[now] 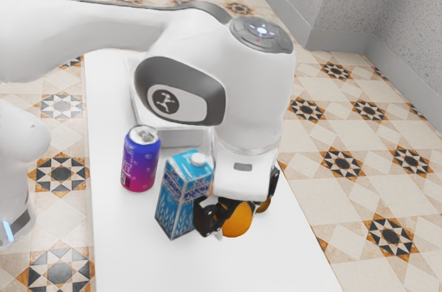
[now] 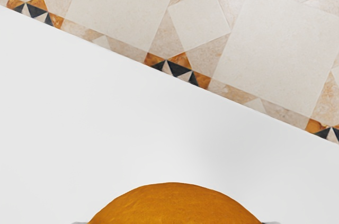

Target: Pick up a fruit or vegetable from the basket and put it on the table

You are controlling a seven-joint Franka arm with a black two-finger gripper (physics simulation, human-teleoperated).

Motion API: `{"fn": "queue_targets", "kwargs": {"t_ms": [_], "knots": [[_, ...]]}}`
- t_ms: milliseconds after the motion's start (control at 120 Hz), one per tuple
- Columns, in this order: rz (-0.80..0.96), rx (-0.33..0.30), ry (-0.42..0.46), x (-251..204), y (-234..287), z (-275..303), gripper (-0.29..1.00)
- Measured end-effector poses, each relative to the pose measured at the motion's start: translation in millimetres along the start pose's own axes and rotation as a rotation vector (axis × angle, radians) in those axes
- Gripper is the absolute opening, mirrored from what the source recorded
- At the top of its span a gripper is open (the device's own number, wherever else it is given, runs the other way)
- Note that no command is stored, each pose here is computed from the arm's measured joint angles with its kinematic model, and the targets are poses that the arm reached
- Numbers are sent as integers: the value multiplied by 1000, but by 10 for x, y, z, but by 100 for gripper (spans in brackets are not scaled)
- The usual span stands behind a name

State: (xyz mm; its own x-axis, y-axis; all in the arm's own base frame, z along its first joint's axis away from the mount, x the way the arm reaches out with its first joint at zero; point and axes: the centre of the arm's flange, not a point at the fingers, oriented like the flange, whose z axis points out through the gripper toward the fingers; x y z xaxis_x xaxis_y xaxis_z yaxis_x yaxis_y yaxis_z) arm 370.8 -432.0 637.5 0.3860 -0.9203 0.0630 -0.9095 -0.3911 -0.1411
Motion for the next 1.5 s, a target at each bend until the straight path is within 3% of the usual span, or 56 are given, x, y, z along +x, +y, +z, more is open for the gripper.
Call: {"fn": "queue_targets", "kwargs": {"t_ms": [458,600,950,1133,1283,1350,1400,1458,1500], "knots": [[-57,-100,-106,66,-1224,1461,38],[-106,-85,-118,-129,-1652,1650,38],[-128,-50,-144,-203,-1917,1981,38],[-116,-45,-167,-176,-1896,2136,58],[-118,-43,-167,-200,-1939,2148,66],[-98,-47,-141,-134,-1846,2011,68],[-75,-78,-23,-196,-1755,1326,68],[-89,-140,167,-826,-2006,32,69],[-147,-129,214,-1523,-2384,-665,69]]}}
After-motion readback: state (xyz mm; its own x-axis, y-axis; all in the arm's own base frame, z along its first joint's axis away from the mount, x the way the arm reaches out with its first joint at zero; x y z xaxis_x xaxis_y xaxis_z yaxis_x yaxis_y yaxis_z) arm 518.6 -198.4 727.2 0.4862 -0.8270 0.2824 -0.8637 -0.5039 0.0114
